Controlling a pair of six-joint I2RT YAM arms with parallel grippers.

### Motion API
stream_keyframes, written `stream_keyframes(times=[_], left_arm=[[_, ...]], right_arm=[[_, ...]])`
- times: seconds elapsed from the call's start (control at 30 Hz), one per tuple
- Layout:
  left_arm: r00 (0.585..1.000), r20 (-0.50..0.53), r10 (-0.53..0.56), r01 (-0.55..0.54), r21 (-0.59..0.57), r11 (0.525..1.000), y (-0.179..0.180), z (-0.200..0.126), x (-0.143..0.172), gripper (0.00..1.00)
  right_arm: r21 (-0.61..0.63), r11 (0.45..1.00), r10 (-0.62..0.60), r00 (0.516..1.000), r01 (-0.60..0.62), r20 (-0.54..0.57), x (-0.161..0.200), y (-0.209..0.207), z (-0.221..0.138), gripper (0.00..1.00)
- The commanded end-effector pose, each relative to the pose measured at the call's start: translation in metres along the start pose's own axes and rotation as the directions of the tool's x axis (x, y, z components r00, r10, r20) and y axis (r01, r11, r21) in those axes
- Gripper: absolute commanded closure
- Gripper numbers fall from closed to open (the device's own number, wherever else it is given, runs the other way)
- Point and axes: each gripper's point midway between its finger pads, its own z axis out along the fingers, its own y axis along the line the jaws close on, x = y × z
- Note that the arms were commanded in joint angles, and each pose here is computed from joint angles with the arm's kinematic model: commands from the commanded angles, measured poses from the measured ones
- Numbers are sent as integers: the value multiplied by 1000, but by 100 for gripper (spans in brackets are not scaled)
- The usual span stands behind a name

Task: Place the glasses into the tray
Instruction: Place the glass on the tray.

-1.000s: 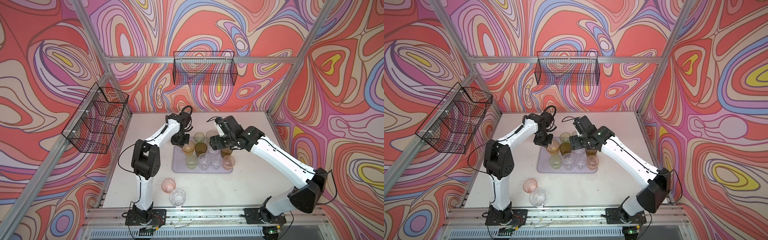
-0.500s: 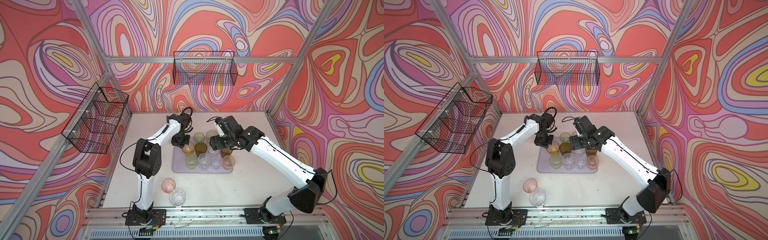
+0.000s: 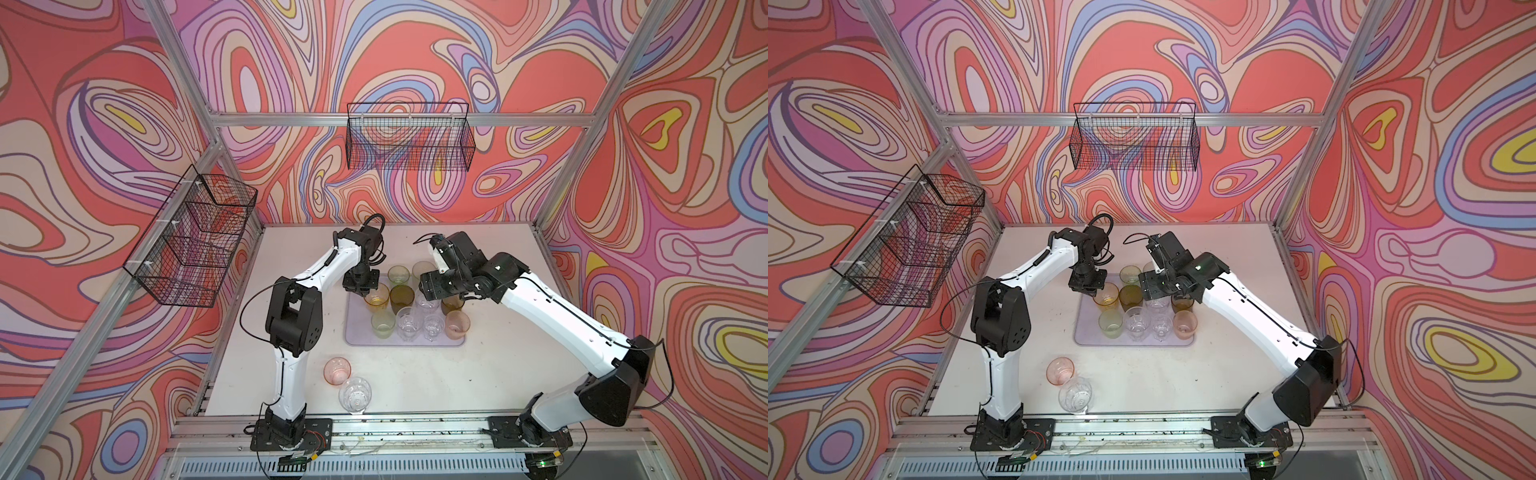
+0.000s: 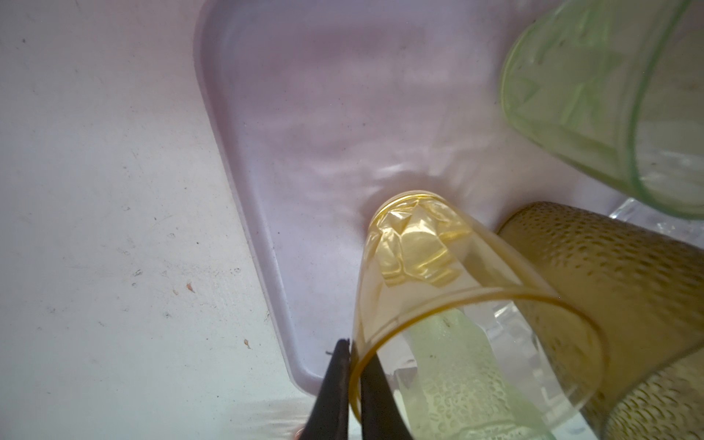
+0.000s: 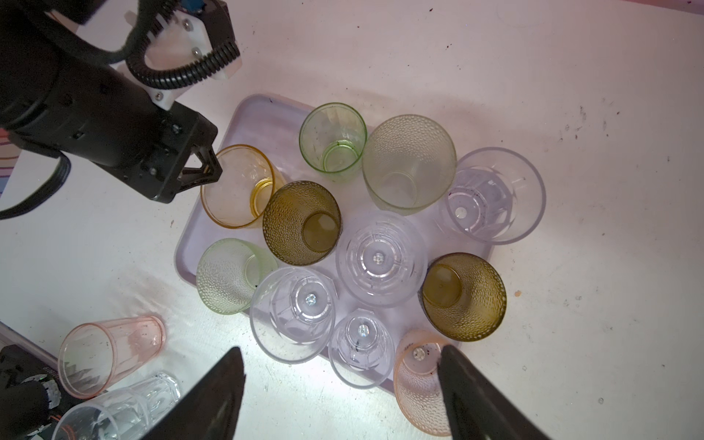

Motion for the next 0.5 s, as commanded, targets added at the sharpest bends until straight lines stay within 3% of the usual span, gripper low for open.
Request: stream_keyframes(times=[0.0,0.47], left_arm=[[999,-38,-12,11,-12,1000,4,9,4,86],[1000,-1,-14,14,-4,1000,4,-10,1,72]], right_arm=[[3,1000,-1,1000,1,13,-1,-3,-6,17],[4,1000,0,1000,0,18,-2,-3,-8,17]])
